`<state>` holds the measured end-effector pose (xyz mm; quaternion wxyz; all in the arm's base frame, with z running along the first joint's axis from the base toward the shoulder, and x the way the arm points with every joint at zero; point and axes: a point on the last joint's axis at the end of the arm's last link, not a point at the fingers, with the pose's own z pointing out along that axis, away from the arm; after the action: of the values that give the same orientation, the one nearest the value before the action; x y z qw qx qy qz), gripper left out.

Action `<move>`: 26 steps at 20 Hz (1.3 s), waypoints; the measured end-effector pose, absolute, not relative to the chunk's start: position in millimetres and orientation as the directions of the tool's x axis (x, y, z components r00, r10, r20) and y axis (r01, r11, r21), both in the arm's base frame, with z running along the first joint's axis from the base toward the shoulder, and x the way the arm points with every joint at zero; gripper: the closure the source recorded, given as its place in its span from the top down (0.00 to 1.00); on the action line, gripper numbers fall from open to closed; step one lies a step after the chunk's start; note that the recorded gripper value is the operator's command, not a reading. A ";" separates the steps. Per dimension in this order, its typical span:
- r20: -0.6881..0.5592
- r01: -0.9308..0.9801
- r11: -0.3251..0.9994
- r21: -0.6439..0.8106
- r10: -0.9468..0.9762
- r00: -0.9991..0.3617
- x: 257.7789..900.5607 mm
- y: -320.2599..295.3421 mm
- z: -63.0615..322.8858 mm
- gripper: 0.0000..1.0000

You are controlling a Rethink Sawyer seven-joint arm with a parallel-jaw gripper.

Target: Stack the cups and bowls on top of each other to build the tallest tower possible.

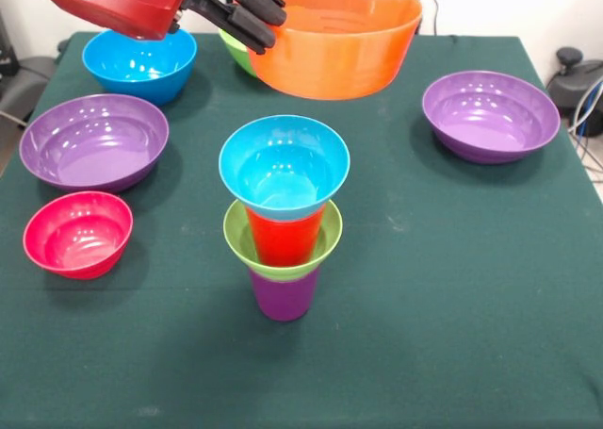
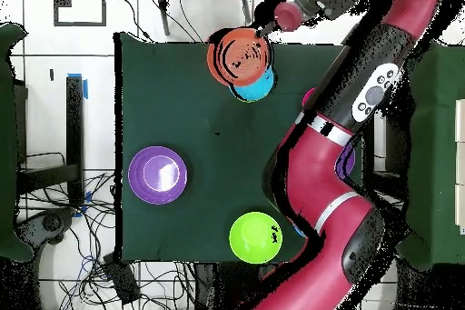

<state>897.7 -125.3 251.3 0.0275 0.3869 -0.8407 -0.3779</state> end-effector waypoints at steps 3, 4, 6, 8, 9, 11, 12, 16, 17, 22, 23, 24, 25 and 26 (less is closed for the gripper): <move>-0.251 -0.634 0.424 0.646 -0.667 -0.701 899.6 -125.5 250.2 0.00; -0.252 -0.636 0.426 0.644 -0.666 -0.702 900.1 -125.6 249.9 0.00; -0.257 -0.640 0.435 0.633 -0.661 -0.705 902.0 -125.8 248.8 0.00; -0.261 -0.643 0.442 0.626 -0.658 -0.706 903.3 -126.0 248.0 0.00; -0.262 -0.644 0.443 0.624 -0.658 -0.706 903.6 -126.1 247.8 0.00; -0.265 -0.646 0.449 0.617 -0.655 -0.708 904.9 -126.3 247.2 0.00; -0.266 -0.647 0.450 0.616 -0.654 -0.708 905.1 -126.4 247.0 0.00; -0.266 -0.645 0.452 0.616 -0.651 -0.711 905.4 -127.4 246.3 0.00; -0.266 -0.644 0.452 0.617 -0.651 -0.711 905.4 -127.6 246.1 0.00; -0.265 -0.641 0.453 0.620 -0.648 -0.714 905.5 -129.0 244.9 0.00; -0.264 -0.640 0.454 0.620 -0.647 -0.715 905.5 -129.2 244.6 0.00; -0.263 -0.639 0.454 0.621 -0.647 -0.716 905.5 -129.5 244.2 0.00; -0.261 -0.638 0.455 0.621 -0.647 -0.717 905.4 -129.8 243.6 0.00; -0.259 -0.636 0.457 0.622 -0.646 -0.718 905.3 -130.2 242.5 0.00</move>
<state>905.3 -130.2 242.5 0.0073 0.3756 -0.8535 -0.3612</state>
